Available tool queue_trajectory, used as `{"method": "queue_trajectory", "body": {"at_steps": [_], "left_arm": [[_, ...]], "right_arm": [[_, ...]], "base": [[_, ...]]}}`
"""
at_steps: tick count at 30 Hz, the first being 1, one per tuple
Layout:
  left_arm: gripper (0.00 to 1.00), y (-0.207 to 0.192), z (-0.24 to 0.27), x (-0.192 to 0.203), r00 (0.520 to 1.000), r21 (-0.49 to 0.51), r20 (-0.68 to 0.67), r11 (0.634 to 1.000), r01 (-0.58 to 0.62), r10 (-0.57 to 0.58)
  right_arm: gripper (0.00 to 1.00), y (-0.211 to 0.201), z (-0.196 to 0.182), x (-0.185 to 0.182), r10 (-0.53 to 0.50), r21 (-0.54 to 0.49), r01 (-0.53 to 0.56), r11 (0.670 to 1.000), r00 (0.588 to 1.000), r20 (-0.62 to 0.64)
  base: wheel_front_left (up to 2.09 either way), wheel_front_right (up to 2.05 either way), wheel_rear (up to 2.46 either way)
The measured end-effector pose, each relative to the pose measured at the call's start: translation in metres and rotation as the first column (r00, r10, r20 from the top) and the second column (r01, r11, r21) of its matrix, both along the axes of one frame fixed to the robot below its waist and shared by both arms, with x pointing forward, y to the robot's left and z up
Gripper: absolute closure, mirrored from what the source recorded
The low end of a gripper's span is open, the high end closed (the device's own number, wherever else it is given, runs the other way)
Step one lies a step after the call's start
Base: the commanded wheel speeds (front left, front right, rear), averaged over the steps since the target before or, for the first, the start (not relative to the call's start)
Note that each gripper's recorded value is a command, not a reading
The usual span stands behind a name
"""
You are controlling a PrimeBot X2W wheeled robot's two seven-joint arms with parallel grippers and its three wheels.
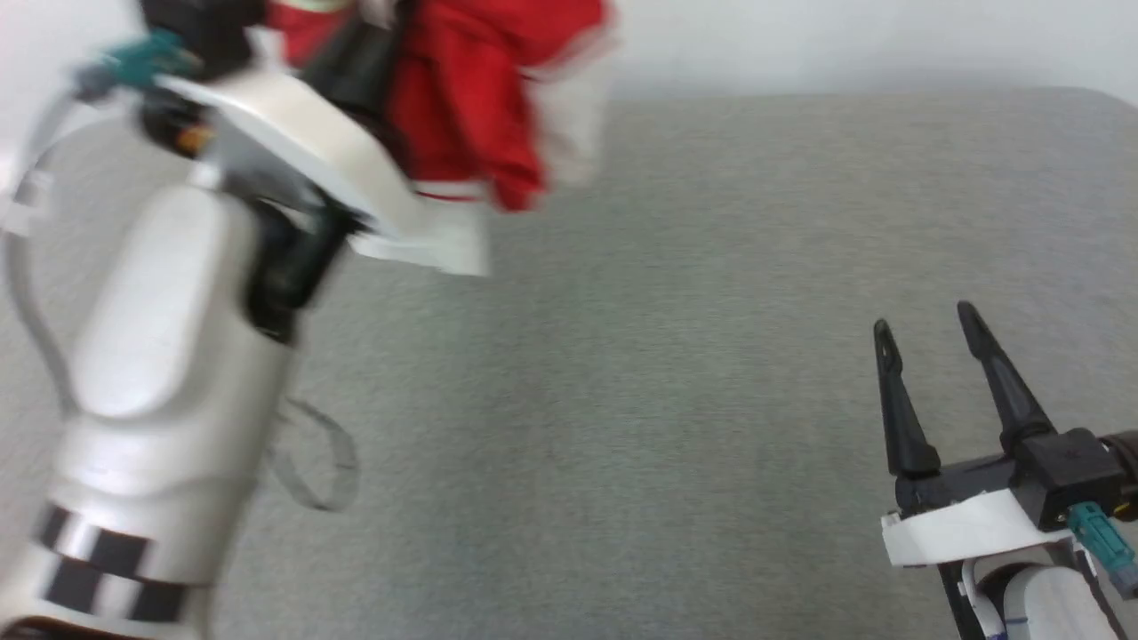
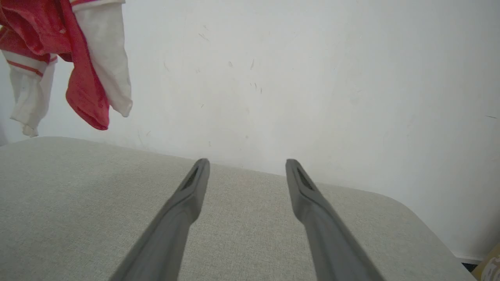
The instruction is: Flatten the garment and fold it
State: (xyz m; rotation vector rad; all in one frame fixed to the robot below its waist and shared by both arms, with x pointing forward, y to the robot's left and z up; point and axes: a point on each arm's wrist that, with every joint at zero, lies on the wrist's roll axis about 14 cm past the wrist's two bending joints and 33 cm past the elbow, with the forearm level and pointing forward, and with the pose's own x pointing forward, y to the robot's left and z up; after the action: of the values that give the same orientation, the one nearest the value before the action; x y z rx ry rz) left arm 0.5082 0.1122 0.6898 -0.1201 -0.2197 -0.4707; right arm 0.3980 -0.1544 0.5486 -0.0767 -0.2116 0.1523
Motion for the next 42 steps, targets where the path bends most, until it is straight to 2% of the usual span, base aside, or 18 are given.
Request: {"method": "queue_trajectory", "body": {"at_steps": [4,8,12,15,18,20,21,22,27,33,38,42], "left_arm": [[1.00,-0.066,-0.005,-0.013,0.989,-0.068,0.008,0.986,0.150,-0.149],[1.00,-0.118,-0.013,-0.021,0.966,-0.147,0.019,0.955,0.257,-0.257],[1.00,-0.151,-0.063,-0.021,0.946,-0.128,-0.084,0.945,0.302,-0.314],[1.00,-0.157,-0.147,-0.025,0.910,0.011,-0.281,0.947,0.320,-0.304],[1.00,-0.139,-0.235,-0.037,0.845,0.173,-0.482,0.921,0.350,-0.231],[1.00,-0.128,-0.270,-0.043,0.815,0.232,-0.546,0.899,0.370,-0.195],[0.62,-0.126,-0.280,-0.045,0.806,0.241,-0.563,0.895,0.375,-0.186],[0.00,-0.127,-0.284,-0.046,0.805,0.242,-0.563,0.894,0.377,-0.187],[0.00,-0.124,-0.284,-0.046,0.832,0.228,-0.521,0.909,0.349,-0.189],[0.00,-0.107,-0.245,-0.036,0.915,0.196,-0.374,0.951,0.240,-0.154],[0.00,-0.069,-0.194,-0.031,0.971,0.152,-0.236,0.985,0.082,-0.045],[0.00,-0.026,-0.166,-0.044,0.984,0.110,-0.159,0.992,-0.062,0.079]], "right_arm": [[0.00,-0.020,-0.001,-0.013,-0.061,-0.008,0.061,0.998,0.998,-0.010],[0.00,-0.046,-0.002,-0.024,-0.137,-0.015,0.137,0.990,0.990,-0.019],[0.00,-0.066,-0.009,-0.033,-0.201,-0.015,0.201,0.980,0.979,-0.043],[0.00,-0.076,-0.021,-0.034,-0.230,-0.018,0.229,0.973,0.970,-0.080],[0.00,-0.081,-0.038,-0.034,-0.245,-0.024,0.244,0.969,0.960,-0.132],[0.00,-0.080,-0.049,-0.031,-0.244,-0.029,0.243,0.970,0.956,-0.165],[0.00,-0.079,-0.053,-0.030,-0.241,-0.030,0.239,0.971,0.954,-0.178],[0.00,-0.078,-0.057,-0.028,-0.237,-0.031,0.236,0.971,0.953,-0.190],[0.00,-0.071,-0.071,-0.021,-0.211,-0.028,0.210,0.977,0.951,-0.225],[0.00,-0.064,-0.069,-0.021,-0.191,-0.024,0.190,0.981,0.956,-0.221],[0.00,-0.057,-0.060,-0.025,-0.170,-0.012,0.171,0.985,0.964,-0.204],[0.00,-0.047,-0.056,-0.030,-0.141,-0.005,0.143,0.990,0.970,-0.199]], "base": [[0.00,0.00,0.00],[0.00,0.00,0.00],[0.00,0.00,0.00],[0.00,0.00,0.00],[0.00,0.00,0.00],[0.00,0.00,0.00],[0.00,0.00,0.00],[0.00,0.00,0.00],[0.00,0.00,0.00],[0.00,0.00,0.00],[0.00,0.00,0.00],[0.00,0.00,0.00]]}}
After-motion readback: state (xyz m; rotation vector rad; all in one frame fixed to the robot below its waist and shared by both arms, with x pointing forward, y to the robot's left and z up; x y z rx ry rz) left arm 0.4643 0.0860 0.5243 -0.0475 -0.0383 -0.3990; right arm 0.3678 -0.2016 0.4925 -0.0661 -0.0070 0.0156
